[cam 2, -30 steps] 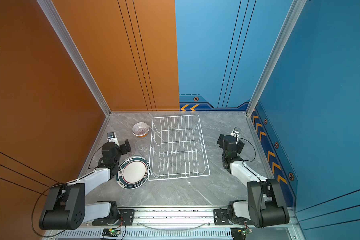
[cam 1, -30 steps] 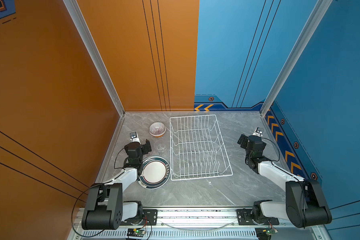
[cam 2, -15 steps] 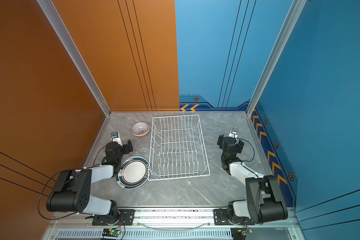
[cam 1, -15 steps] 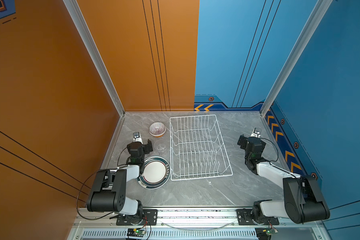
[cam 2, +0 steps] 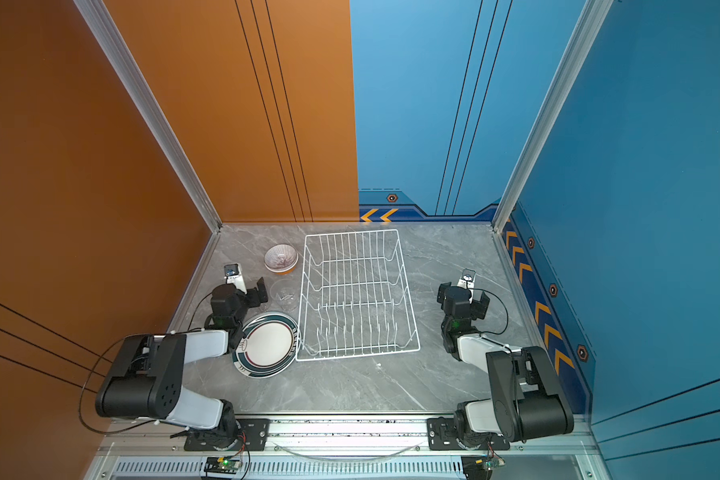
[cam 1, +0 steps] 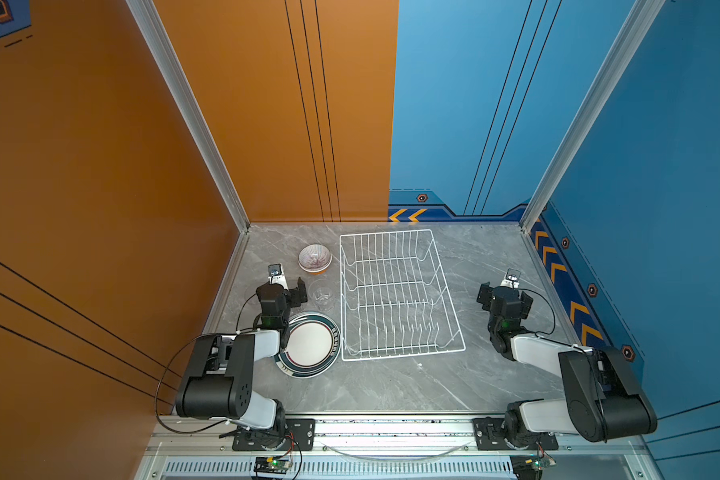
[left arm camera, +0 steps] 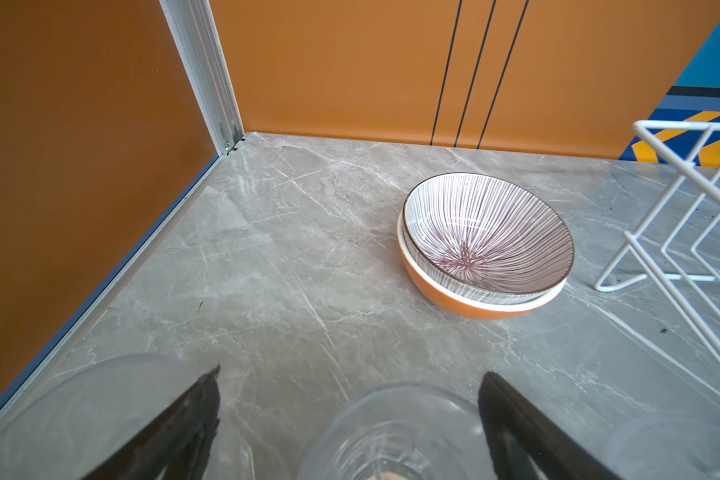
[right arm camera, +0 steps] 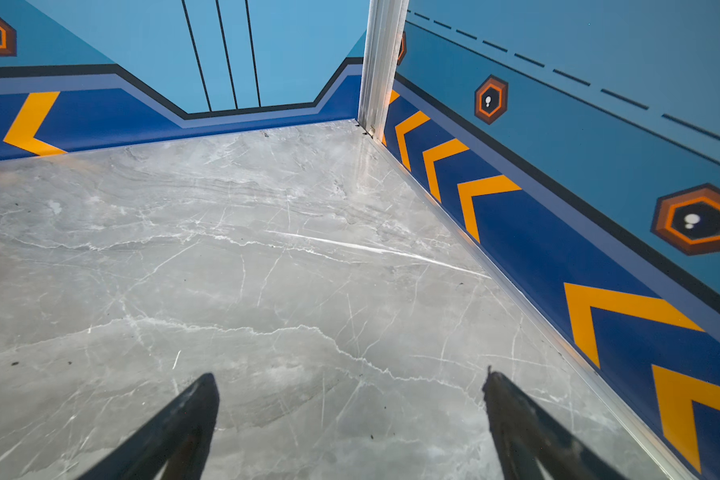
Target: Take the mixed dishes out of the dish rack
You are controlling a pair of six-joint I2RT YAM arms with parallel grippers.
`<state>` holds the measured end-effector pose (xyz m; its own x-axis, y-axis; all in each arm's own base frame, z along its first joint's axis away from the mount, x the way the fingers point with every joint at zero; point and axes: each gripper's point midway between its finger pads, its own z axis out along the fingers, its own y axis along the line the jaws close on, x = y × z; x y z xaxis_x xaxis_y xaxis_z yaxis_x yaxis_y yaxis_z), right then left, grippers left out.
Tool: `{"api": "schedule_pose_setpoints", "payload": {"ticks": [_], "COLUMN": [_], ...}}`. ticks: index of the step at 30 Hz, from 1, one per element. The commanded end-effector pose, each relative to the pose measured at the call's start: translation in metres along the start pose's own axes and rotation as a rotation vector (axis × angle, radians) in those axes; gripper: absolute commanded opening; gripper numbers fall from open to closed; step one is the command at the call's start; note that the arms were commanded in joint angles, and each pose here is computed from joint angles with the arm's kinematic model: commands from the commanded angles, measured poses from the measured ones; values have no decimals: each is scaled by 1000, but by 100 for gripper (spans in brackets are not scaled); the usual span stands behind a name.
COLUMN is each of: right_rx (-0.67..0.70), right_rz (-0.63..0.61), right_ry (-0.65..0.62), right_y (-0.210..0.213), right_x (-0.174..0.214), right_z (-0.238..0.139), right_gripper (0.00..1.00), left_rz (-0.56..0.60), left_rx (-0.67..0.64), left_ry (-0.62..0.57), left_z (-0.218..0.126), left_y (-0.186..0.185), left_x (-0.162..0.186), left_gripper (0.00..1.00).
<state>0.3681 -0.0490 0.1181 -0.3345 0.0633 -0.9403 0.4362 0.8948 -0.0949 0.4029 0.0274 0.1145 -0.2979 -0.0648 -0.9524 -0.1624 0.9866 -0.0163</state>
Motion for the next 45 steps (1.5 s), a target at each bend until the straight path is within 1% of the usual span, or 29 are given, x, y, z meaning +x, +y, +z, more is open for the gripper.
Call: {"api": "schedule_pose_setpoints", "payload": {"ticks": [1, 3, 5, 8, 10, 12, 13, 17, 20, 21, 22, 23, 24, 25, 26, 28, 30, 33, 45], "right_rx": [-4, -36, -35, -44, -52, -104, -85, -92, -147, -170, -154, -146, -158, -173, -171, -175, -175, -178, -178], "right_rz": [-28, -81, -140, -167, -150, -74, -50, -4, -16, -25, -23, -30, -27, -28, -26, -27, -18, -15, -11], "right_ry": [-14, 4, 4, 2, -2, -61, -75, -64, -58, -35, -103, -106, -69, -60, -85, -47, -65, -48, -52], "right_y": [7, 17, 26, 32, 31, 30, 24, 16, 24, 26, 27, 28, 27, 29, 30, 29, 28, 28, 28], "right_x": [-7, -5, -5, -5, -5, -3, -1, 2, 8, 20, 13, 11, 14, 16, 13, 15, 14, 15, 14], "right_z": [4, 6, 7, 6, 5, 4, 4, 8, 6, 7, 8, 5, 5, 7, 9, 10, 12, 12, 13], "right_gripper": [100, 100, 100, 100, 100, 100, 100, 100, 100, 100, 100, 100, 100, 100, 100, 100, 100, 100, 100], "left_rz": [43, 45, 45, 47, 50, 51, 51, 52, 52, 53, 53, 52, 53, 52, 54, 62, 79, 94, 102], "left_rx": [50, 54, 55, 63, 68, 71, 73, 76, 75, 74, 74, 74, 74, 73, 73, 64, 54, 40, 31], "left_ry": [49, 50, 51, 49, 50, 44, 42, 42, 43, 43, 42, 44, 43, 42, 43, 39, 39, 36, 38], "left_z": [-1, -1, -1, -1, -1, -1, -1, -2, -2, -1, -1, -1, -1, -2, -1, -1, -1, -2, -1], "left_y": [-7, -7, -7, -9, -9, -10, -10, -11, -11, -11, -11, -11, -11, -10, -11, -11, -13, -14, -15], "left_x": [23, 23, 24, 24, 26, 26, 26, 26, 27, 26, 26, 27, 27, 27, 27, 27, 27, 27, 27], "left_gripper": [98, 98, 98, 98, 98, 98, 98, 98, 98, 98, 98, 98, 98, 98, 98, 98, 98, 98, 98]}}
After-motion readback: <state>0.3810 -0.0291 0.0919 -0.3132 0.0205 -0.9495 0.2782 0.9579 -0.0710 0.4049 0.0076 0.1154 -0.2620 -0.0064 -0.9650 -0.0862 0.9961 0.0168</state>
